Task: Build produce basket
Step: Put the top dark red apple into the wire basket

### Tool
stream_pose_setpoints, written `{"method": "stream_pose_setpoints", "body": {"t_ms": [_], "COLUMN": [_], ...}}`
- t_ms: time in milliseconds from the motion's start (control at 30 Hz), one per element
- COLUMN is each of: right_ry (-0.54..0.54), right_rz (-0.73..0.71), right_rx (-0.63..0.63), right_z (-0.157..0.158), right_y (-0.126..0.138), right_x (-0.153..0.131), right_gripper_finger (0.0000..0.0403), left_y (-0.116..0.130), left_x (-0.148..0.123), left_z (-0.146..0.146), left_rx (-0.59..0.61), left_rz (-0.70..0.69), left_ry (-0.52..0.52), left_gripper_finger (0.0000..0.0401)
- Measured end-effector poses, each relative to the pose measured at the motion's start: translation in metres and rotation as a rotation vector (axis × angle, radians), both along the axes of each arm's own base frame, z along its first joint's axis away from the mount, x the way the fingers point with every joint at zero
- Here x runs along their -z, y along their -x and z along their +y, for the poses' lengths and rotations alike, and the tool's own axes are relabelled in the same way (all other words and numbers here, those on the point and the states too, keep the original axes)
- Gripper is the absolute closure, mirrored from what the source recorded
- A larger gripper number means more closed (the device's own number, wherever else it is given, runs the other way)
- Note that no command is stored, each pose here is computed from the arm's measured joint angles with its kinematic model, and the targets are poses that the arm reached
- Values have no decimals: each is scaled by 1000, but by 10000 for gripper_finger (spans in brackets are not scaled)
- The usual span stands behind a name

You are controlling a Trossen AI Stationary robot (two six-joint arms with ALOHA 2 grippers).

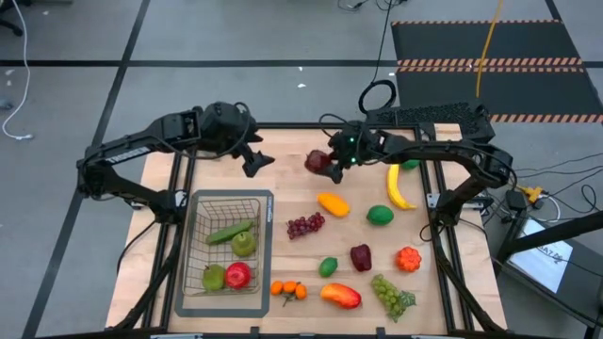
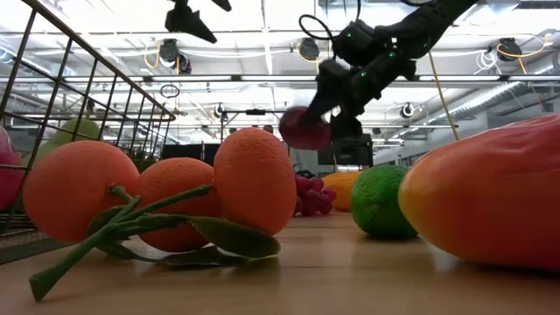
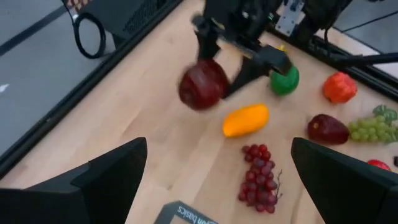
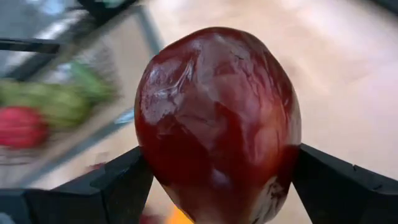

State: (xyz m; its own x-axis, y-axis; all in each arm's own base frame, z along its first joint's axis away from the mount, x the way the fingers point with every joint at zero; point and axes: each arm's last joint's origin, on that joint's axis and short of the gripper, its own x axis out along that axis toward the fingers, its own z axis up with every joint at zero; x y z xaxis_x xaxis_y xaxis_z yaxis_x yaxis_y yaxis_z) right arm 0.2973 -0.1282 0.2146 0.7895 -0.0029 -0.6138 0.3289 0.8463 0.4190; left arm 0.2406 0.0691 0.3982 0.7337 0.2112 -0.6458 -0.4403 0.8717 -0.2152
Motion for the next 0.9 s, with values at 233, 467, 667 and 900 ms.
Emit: {"method": "stream_pose_setpoints", "body": {"t_ms": [233,467,667,900], "right_ry": [-134,-260,-278,-321], "right_rz": [-16,-117,-267,-341], "right_rx": [-72,-80,-50,-54], "right_z": [22,28,25,17], "right_y": [-8,-16,-23,-22], "right_x": [0,-9,-24,-32], "right_gripper_finger": [69,69,69,69], "left_y": [-3,0,2,3], "left_x": [-6,-10,-11,-11], "left_z": [7,8,10,13], "left_rx": [54,51,40,-13], "left_rz": [-82,-108,-111,-68], "left_ry": [-27,-25,-30,-147], "left_gripper_finger": [4,4,4,4]}}
